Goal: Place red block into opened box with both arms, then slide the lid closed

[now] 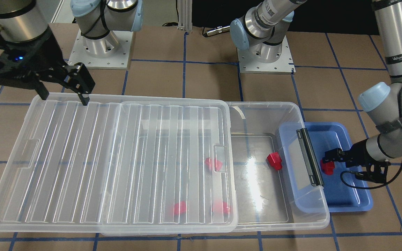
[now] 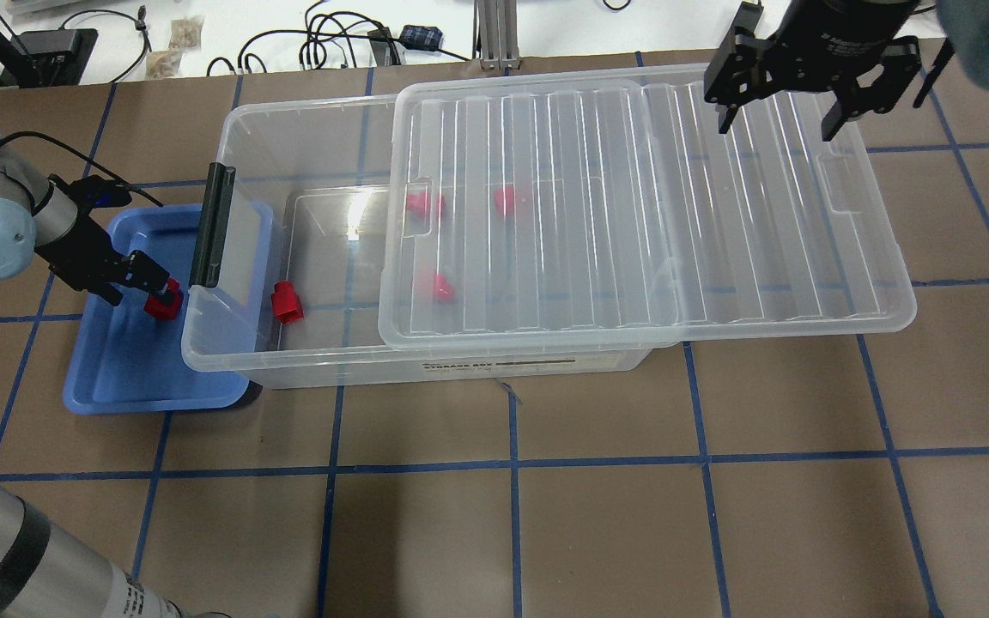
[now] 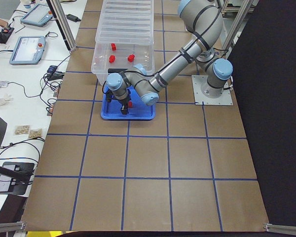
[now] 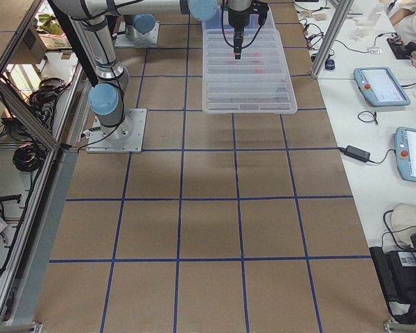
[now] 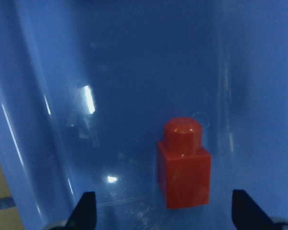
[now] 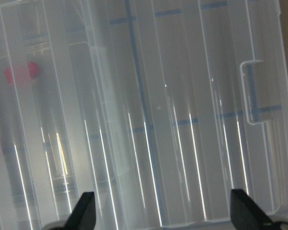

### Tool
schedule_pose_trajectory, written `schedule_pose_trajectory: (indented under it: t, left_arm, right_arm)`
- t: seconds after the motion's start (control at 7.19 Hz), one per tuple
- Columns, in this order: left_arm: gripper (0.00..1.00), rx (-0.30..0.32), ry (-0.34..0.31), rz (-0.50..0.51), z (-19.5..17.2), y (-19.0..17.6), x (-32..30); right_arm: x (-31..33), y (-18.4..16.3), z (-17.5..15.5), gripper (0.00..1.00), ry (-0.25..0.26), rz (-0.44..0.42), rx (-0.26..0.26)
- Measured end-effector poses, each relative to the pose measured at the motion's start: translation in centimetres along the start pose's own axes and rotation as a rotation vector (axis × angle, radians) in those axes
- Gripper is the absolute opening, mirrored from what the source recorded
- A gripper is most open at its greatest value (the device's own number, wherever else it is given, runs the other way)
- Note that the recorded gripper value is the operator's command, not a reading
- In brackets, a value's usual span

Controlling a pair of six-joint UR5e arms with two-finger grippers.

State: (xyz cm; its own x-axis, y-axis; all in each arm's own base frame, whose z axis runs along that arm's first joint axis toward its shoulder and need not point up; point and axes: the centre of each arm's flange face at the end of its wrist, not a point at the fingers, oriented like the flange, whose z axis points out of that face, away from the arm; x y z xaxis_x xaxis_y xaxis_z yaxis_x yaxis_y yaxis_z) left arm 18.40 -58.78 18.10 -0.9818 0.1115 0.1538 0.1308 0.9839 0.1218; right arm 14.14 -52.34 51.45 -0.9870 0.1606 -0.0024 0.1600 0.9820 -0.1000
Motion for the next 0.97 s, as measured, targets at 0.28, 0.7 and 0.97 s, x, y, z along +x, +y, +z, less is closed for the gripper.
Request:
schedule_pose_trajectory:
  t: [0.28, 0.7, 0.97]
  left_arm:
    - [0.0, -0.003, 0.003, 0.002, 0.7, -0.3, -0.1]
    - [0.0, 0.015, -0.013, 0.007, -0.3, -1.0, 0.3]
    - [0.0, 0.067, -0.057, 0.014, -4.0, -2.1, 1.4]
  right_arm:
    - [-2.8, 1.3, 0.1, 1.0, 0.003, 0.016, 0.001]
    - [-3.2, 1.5, 0.3, 1.0, 0.003, 0.012, -0.002]
    - [-3.2, 1.5, 0.3, 1.0, 0.003, 0.008, -0.003]
